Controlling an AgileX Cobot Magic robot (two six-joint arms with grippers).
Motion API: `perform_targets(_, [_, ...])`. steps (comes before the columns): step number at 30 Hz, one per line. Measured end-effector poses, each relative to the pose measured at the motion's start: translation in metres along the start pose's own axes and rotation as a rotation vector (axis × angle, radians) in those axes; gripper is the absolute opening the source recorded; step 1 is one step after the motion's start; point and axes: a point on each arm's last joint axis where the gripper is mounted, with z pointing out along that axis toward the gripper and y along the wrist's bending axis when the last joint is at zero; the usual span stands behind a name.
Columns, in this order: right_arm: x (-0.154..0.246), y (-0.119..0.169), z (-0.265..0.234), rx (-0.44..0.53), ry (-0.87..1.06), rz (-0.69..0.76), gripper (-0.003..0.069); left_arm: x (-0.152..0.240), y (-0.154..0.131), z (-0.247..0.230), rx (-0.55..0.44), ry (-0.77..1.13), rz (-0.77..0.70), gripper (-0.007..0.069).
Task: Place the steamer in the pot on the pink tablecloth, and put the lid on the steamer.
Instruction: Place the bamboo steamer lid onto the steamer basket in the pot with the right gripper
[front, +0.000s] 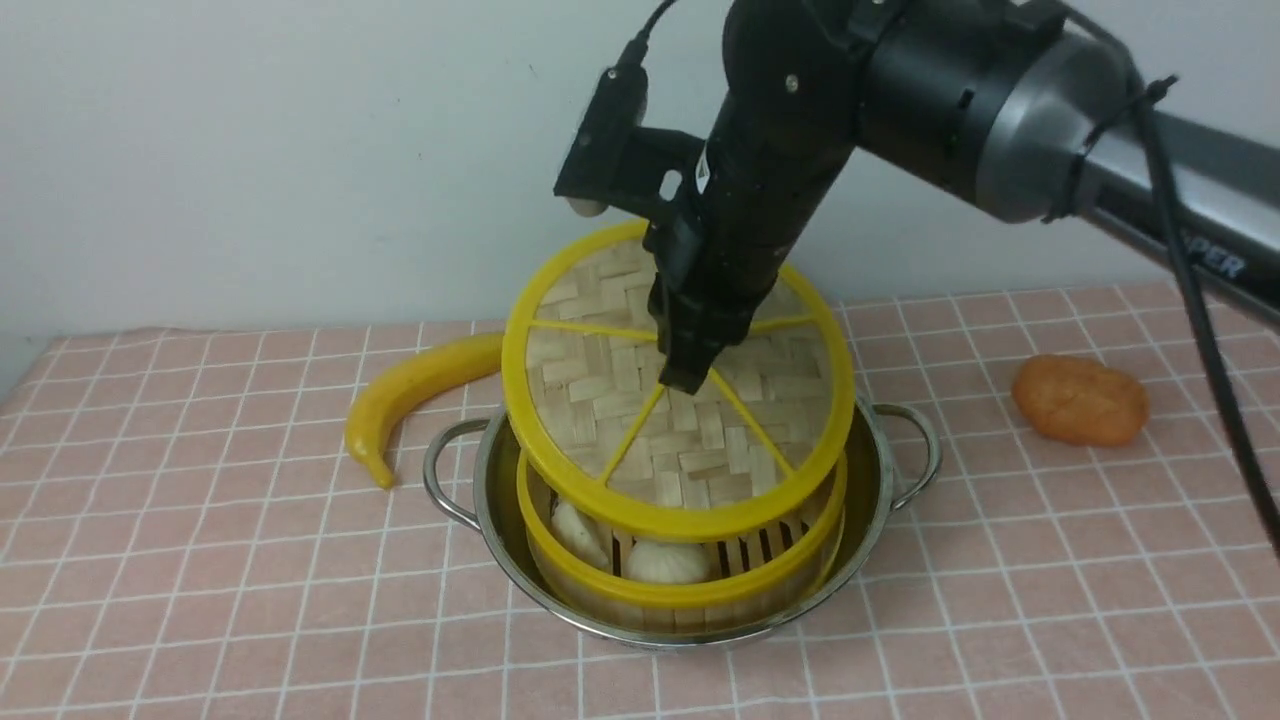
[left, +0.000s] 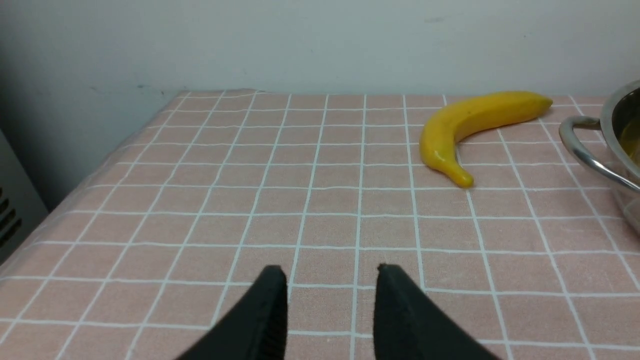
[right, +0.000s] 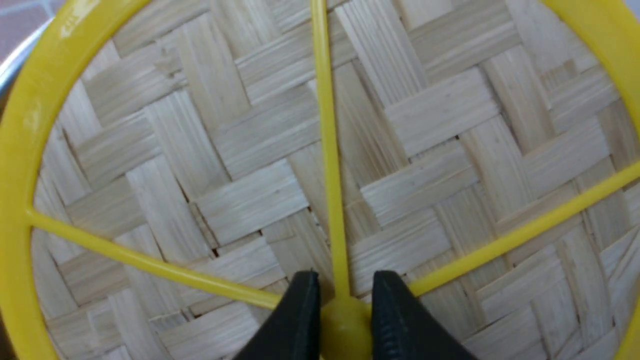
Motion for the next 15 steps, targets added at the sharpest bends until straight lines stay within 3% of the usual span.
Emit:
perform_targets(6, [0.016,0.008,0.005,-0.026,0.062,0.124,0.0146,0.0,0.0,0.0,0.0,0.0,0.0,0.0243])
perform_targets(15, [0.019,0.008,-0.017,-0.004,0.044,0.114,0.0146,0.0,0.0,0.0,0.0,0.0,0.0,0.0243])
